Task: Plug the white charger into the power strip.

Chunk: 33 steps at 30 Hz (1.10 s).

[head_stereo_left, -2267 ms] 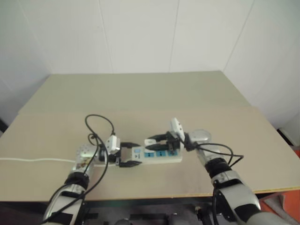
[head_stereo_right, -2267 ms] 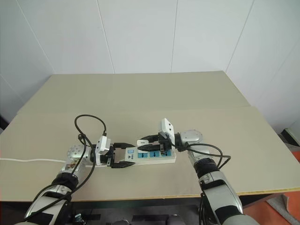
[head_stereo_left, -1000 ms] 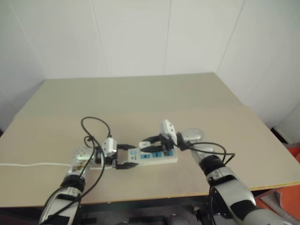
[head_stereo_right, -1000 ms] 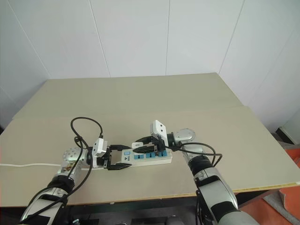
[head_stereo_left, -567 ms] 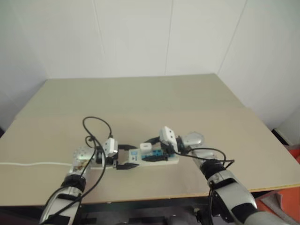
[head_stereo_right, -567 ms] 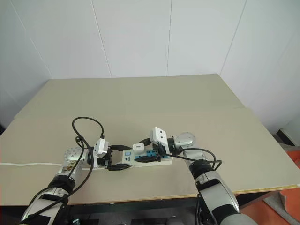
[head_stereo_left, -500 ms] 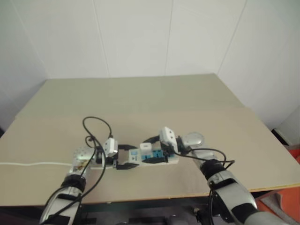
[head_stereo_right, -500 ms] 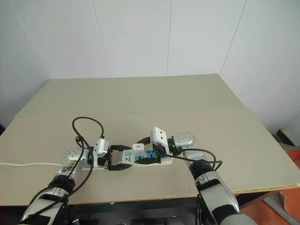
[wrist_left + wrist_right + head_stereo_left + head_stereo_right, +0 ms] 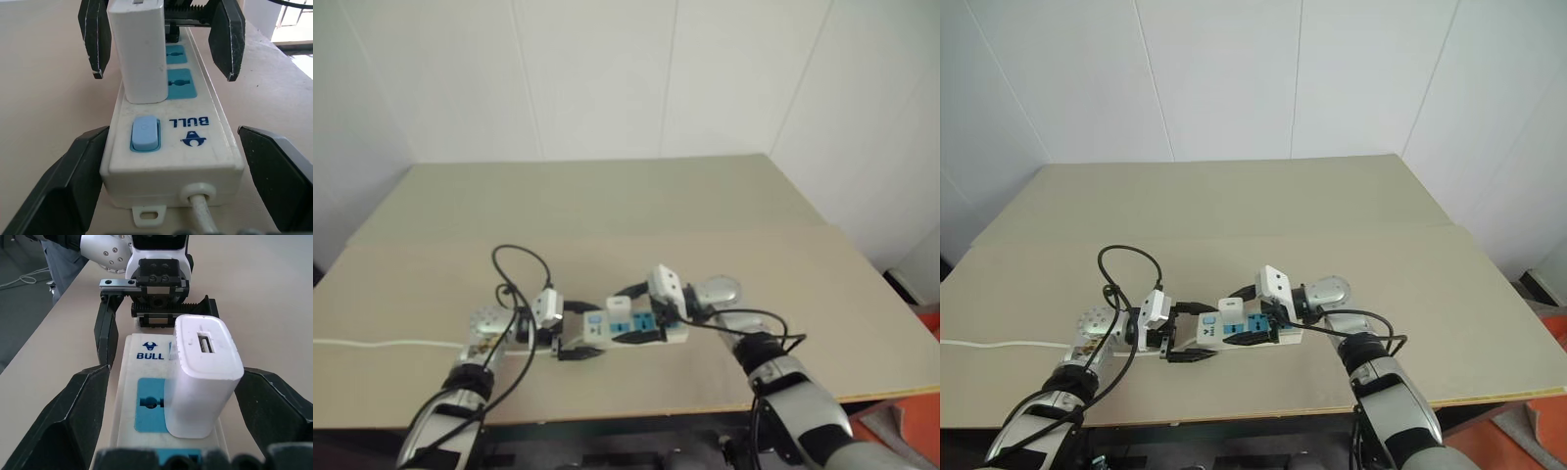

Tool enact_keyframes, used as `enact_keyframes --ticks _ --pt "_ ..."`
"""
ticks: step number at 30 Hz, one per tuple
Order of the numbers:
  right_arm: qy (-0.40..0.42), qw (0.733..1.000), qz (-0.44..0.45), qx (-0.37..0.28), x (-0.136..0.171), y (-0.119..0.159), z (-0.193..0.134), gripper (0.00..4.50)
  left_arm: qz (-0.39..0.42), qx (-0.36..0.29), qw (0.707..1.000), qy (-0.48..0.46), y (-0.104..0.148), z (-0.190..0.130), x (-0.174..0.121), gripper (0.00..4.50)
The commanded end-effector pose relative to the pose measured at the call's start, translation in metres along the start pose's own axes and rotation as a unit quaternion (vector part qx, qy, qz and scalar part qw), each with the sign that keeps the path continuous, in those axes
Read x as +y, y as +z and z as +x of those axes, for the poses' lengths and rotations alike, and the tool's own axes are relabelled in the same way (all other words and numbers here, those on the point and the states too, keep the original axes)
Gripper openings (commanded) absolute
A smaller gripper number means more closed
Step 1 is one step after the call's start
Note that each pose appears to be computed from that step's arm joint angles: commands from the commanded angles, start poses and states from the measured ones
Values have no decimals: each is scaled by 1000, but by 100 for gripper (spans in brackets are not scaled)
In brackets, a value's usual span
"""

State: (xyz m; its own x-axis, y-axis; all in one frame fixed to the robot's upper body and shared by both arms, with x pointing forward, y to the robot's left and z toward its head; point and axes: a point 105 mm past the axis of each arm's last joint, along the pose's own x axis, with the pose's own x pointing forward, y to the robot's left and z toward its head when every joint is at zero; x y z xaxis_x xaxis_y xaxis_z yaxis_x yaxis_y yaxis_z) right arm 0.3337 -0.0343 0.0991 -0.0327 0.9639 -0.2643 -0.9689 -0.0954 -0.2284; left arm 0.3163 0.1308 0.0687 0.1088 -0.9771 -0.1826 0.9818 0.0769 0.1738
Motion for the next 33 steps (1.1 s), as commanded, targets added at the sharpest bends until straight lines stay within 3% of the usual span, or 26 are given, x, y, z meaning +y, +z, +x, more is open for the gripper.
enact_keyframes --ticks 1,7,10,14,15,18,23,33 --pt "1 998 48 29 12 -25 -8 450 18 -23 1000 -7 19 -6 7 445" --pt "-45 998 17 -40 0 12 -40 450 -5 -166 984 66 84 -36 40 445" --pt "-55 997 -10 -57 1 30 -64 450 -3 -163 986 38 100 -50 34 445" --pt "-36 997 -61 7 20 39 -111 450 33 25 999 -6 70 -71 11 445" --pt "-36 996 -71 34 23 38 -121 450 36 47 998 -5 66 -78 10 445" --pt "-58 991 -90 85 25 43 -148 450 33 67 997 10 66 -95 11 445" --pt "-93 983 -105 118 24 54 -172 450 24 77 997 15 69 -107 10 445" --pt "-103 978 -96 155 29 42 -176 450 30 60 997 27 66 -109 8 445"
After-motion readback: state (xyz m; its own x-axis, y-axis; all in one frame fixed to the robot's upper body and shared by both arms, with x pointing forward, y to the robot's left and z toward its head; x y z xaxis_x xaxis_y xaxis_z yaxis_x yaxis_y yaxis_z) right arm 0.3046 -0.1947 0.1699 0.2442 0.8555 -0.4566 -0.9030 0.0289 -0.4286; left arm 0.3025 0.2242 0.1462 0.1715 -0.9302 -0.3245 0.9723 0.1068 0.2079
